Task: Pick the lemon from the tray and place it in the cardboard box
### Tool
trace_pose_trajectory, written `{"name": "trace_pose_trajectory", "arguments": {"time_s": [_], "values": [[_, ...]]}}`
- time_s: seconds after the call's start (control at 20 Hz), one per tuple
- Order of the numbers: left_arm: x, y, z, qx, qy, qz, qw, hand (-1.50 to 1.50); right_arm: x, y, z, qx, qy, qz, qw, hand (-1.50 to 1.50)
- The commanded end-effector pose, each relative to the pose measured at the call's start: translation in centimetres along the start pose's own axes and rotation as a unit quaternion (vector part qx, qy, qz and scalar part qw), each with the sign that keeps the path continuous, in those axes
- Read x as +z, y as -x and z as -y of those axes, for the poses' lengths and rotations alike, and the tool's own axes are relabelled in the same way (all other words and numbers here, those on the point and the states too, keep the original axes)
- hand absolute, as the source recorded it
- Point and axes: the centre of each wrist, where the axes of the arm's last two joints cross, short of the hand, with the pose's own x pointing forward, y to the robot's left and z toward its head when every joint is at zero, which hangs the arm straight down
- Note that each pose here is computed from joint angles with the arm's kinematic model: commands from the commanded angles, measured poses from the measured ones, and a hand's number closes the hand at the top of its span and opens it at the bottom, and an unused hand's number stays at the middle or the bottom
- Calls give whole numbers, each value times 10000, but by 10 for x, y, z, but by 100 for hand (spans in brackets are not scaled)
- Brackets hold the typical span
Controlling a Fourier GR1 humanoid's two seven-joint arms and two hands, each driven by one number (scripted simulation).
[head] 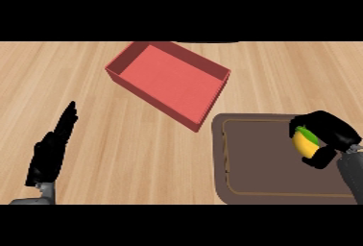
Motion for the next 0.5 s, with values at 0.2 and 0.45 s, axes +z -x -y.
{"name": "trace_pose_trajectory", "arguments": {"time_s": [0.2, 0.45], "values": [[-9, -14, 7, 6, 217, 204, 9996, 0, -78, -29, 60, 301, 675, -738, 9945, 150], [-17, -2, 15, -45, 219, 150, 9996, 0, -109, -44, 76, 453, 1160, -724, 9896, 150]]}}
